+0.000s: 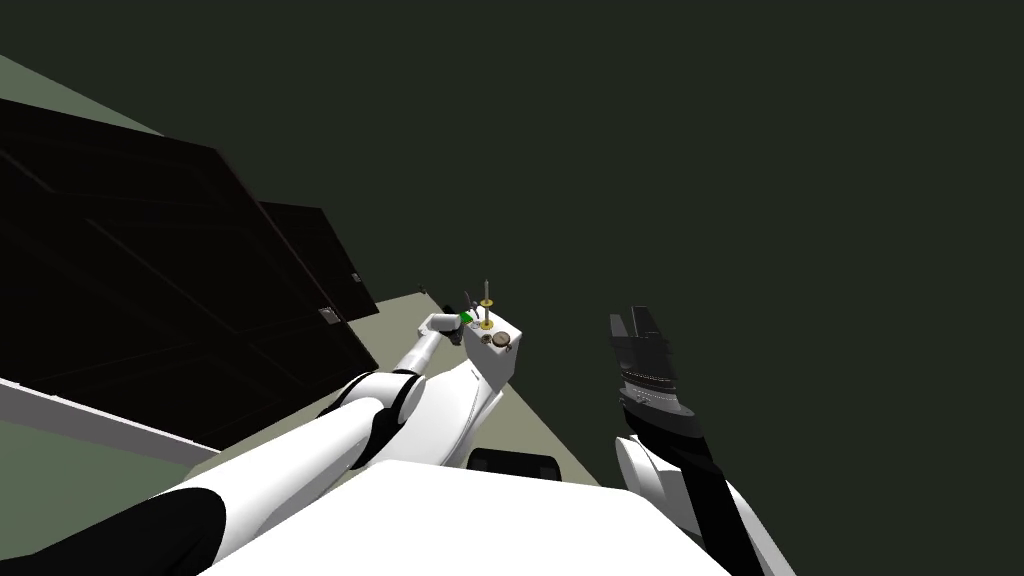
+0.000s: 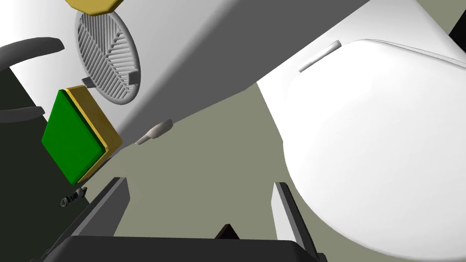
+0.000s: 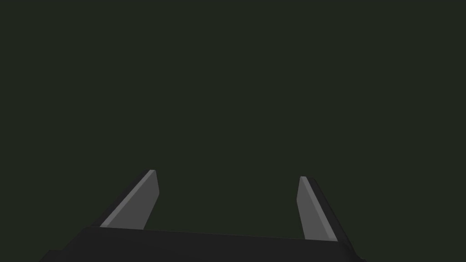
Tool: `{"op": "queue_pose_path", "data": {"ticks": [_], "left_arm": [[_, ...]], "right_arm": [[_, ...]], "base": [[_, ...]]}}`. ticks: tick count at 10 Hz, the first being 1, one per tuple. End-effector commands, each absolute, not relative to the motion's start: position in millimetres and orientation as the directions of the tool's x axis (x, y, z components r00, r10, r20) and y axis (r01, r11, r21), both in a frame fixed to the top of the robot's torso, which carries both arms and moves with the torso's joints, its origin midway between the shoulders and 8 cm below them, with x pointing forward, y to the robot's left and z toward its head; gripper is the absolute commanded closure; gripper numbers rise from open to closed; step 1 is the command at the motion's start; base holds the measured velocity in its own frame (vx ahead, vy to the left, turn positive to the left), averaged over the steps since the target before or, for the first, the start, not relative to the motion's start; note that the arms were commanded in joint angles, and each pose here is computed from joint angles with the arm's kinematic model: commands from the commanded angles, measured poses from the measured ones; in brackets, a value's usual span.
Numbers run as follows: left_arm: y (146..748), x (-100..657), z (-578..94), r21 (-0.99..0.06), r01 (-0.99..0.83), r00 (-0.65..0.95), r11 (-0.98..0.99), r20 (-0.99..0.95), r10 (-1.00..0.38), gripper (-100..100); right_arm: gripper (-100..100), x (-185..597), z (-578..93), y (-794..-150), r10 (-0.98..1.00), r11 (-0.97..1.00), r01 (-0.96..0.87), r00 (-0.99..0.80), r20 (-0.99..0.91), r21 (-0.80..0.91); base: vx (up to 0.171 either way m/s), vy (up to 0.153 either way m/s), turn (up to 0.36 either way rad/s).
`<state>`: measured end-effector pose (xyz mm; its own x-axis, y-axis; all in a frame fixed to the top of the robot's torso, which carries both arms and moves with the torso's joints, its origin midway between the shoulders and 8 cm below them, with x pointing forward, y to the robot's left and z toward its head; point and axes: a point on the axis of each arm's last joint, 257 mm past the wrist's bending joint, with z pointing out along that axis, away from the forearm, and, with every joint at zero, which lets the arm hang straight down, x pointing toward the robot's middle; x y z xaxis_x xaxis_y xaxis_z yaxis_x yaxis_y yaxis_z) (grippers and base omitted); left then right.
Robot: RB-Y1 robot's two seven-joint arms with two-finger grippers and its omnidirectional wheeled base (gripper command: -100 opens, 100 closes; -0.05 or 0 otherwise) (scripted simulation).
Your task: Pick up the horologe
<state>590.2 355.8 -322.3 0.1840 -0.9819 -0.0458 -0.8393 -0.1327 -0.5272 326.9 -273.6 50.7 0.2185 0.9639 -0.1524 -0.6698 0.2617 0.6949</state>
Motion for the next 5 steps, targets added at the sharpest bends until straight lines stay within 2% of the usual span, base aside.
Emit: {"op": "queue_pose_path", "data": {"ticks": [1, 5], "left_arm": [[361, 585, -324, -0.487, -0.864, 0.186, -0.131, -0.068, -0.980, -100], [370, 574, -331, -0.423, -0.896, 0.193, -0.136, -0.095, -0.977, -100]], "right_arm": [[0, 327, 51, -274, 0.964, 0.262, -0.670, 0.218, -0.152, 0.695], [0, 327, 51, -274, 0.964, 0.262, -0.670, 0.218, -0.152, 0.695]], "base": [[-0.010, -0.093, -0.078], [-0.010, -0.053, -0.040]]}}
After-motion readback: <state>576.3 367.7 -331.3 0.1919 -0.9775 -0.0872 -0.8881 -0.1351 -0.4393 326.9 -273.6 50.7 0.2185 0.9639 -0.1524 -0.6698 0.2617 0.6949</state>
